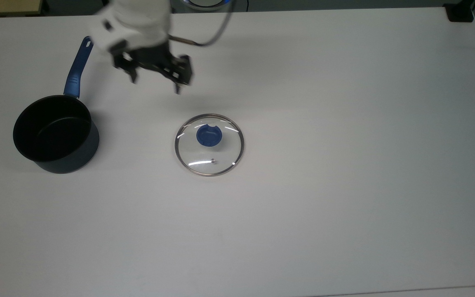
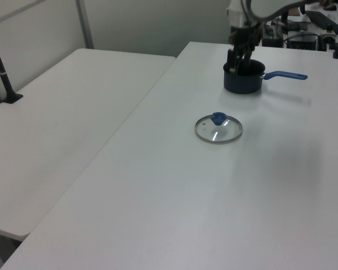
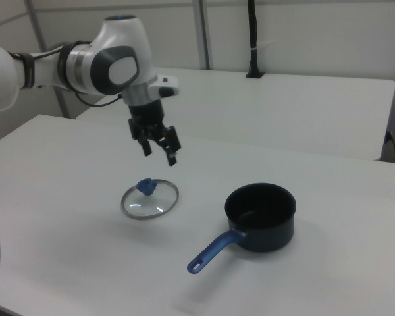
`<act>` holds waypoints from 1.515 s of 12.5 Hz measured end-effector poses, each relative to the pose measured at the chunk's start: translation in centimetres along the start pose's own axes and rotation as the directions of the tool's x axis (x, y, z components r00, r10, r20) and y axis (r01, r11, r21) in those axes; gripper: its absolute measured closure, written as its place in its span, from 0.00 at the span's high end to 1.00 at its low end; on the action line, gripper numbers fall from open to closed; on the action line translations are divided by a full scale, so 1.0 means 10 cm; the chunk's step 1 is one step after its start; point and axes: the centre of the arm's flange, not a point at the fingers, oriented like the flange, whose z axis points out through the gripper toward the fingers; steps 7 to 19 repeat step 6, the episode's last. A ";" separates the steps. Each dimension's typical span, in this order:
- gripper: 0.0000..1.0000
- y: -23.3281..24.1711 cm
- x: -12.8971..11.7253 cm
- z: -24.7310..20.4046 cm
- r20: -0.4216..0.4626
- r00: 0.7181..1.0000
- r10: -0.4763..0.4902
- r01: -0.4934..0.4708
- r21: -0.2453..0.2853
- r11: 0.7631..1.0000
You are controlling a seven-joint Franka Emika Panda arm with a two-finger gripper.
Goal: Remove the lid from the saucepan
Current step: 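Open the gripper, release the knob, and raise the gripper away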
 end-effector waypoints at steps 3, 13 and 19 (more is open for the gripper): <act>1.00 0.43 -0.07 -0.22 -0.003 1.000 -0.031 0.031 0.008 0.999; 1.00 0.32 -0.09 -0.21 0.002 0.999 -0.054 0.054 0.013 0.998; 1.00 0.32 -0.09 -0.21 0.002 0.999 -0.054 0.054 0.013 0.998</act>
